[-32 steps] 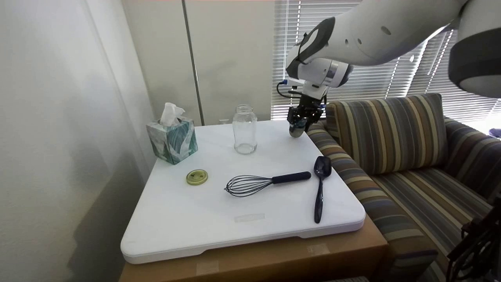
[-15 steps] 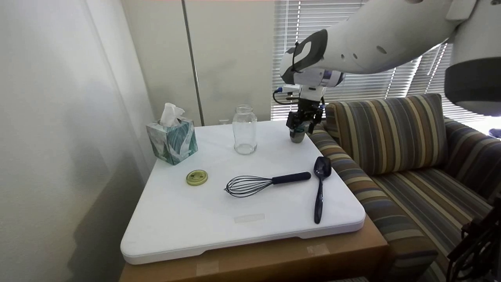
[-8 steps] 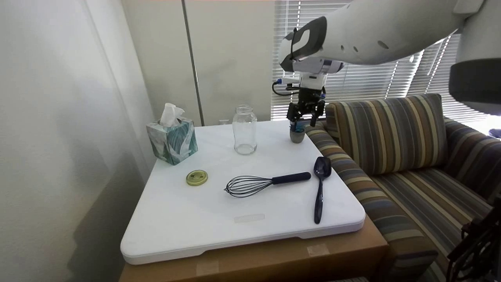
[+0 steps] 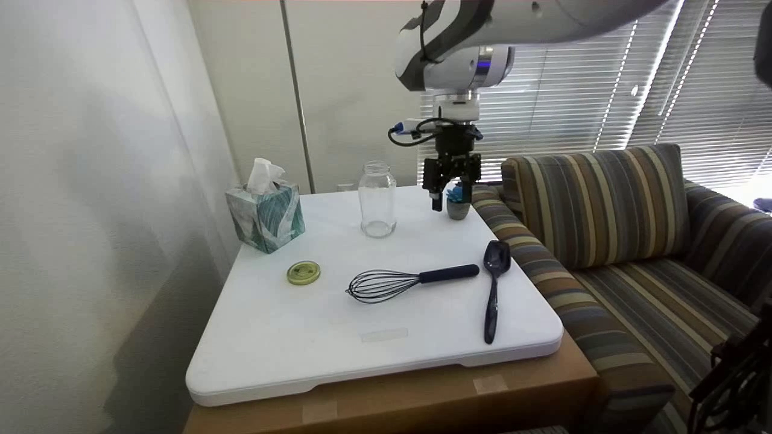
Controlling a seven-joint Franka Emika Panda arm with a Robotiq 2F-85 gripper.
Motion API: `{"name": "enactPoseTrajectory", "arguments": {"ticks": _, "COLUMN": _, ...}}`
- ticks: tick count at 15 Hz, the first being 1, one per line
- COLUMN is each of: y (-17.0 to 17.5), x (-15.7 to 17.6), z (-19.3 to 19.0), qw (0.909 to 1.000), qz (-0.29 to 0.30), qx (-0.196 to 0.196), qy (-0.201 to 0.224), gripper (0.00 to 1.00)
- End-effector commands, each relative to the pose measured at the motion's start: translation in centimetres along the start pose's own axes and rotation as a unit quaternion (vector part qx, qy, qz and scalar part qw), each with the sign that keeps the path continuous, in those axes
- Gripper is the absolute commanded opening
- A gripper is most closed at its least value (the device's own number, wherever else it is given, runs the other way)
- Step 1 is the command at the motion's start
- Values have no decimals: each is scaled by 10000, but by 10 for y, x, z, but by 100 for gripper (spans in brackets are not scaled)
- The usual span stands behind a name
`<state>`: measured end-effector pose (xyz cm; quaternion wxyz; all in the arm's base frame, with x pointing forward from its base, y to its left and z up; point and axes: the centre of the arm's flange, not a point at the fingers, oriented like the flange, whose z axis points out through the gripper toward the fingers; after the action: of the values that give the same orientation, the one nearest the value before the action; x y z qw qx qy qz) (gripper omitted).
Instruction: Remove the spoon from the jar and put it on the table, move the grey object backwards, put the whisk beside the spoon, and then move the glass jar forward
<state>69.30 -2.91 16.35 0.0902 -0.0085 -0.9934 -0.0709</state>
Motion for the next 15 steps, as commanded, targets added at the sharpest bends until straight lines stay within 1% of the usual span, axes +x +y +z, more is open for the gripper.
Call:
{"name": "enactPoseTrajectory", "arguments": {"ticks": 1, "y": 21, "x": 26, "z": -7, "qw": 9949, "qz": -992, "qx": -152, "qy": -99, "gripper": 100}}
{"name": "enactPoseTrajectory", "arguments": {"ticks": 2, "y": 27, "x": 30, "z": -6, "qw": 9914, "qz": -1297, "qx": -122, "qy": -110, "gripper": 100}}
{"name": "enactPoseTrajectory", "arguments": {"ticks": 4, "y": 35, "x": 38, "z": -1, "qw": 9815, "qz": -1906, "qx": -23, "qy": -152, "gripper": 100}}
{"name": "enactPoseTrajectory", "arguments": {"ticks": 6, "y": 40, "x": 48, "z": 7, "qw": 9685, "qz": -2485, "qx": 11, "qy": -159, "gripper": 100}}
{"name": "enactPoseTrajectory", "arguments": {"ticks": 8, "y": 42, "x": 57, "z": 16, "qw": 9519, "qz": -3061, "qx": 29, "qy": -101, "gripper": 100}}
{"name": "enactPoseTrajectory", "arguments": {"ticks": 10, "y": 43, "x": 64, "z": 22, "qw": 9315, "qz": -3635, "qx": 64, "qy": -64, "gripper": 100}}
{"name": "enactPoseTrajectory", "arguments": {"ticks": 12, "y": 42, "x": 68, "z": 26, "qw": 9081, "qz": -4186, "qx": 95, "qy": -60, "gripper": 100}}
{"name": "enactPoseTrajectory", "arguments": {"ticks": 15, "y": 40, "x": 73, "z": 31, "qw": 8688, "qz": -4952, "qx": 36, "qy": -34, "gripper": 100}}
